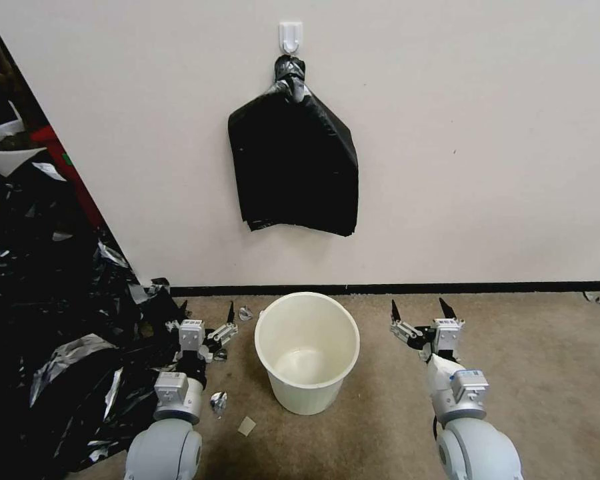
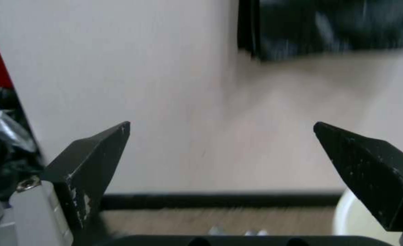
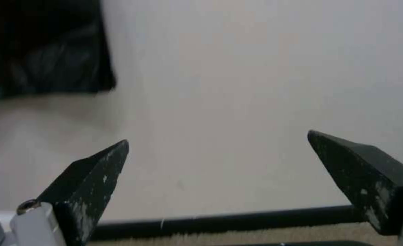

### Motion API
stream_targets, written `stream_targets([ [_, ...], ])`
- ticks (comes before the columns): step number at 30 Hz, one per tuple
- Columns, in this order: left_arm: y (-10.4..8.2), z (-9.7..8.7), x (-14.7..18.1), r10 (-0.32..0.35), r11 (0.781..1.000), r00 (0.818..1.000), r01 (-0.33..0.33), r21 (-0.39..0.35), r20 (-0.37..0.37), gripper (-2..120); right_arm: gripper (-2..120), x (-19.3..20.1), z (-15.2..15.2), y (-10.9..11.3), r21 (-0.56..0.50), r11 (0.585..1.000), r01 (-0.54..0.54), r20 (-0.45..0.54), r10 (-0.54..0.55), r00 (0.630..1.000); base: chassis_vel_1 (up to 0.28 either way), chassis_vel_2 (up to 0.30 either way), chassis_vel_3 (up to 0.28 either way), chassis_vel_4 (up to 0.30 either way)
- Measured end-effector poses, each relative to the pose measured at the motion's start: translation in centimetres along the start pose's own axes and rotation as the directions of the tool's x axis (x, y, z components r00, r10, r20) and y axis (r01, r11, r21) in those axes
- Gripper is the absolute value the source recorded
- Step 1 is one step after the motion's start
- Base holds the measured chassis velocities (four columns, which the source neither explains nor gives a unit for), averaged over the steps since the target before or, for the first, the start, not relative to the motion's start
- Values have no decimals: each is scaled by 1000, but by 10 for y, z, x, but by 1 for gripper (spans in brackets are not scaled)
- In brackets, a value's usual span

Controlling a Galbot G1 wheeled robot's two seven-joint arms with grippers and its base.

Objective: Place a trash bag onto the trash bin.

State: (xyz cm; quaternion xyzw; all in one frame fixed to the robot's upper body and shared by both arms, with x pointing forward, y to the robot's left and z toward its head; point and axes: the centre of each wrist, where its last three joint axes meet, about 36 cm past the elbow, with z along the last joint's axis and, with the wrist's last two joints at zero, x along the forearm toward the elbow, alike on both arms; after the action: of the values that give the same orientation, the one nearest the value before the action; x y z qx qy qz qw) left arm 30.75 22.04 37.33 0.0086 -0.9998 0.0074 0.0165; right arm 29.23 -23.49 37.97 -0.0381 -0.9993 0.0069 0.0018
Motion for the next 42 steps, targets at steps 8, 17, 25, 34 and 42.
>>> stream_targets([
  [8,-11,-26,-25,21,1000,972,-18,-14,235,100,100,7,-16,-3,-93,991,-92,53,98,994,0,0,0,0],
  [17,2,-28,-12,17,993,970,11,-116,242,100,100,-20,-1,-3,51,995,82,213,-91,973,0,0,0,0],
  [25,3,-30,1,-35,999,984,37,-9,177,100,100,-94,7,44,-167,919,356,405,-266,875,0,0,0,0],
  [34,14,-28,22,-66,994,984,79,-76,165,100,100,-199,-70,167,-549,527,649,582,-317,749,0,0,0,0],
  [42,31,-39,30,-111,986,974,134,-103,198,100,100,-293,-138,221,-537,423,730,641,-358,679,0,0,0,0],
])
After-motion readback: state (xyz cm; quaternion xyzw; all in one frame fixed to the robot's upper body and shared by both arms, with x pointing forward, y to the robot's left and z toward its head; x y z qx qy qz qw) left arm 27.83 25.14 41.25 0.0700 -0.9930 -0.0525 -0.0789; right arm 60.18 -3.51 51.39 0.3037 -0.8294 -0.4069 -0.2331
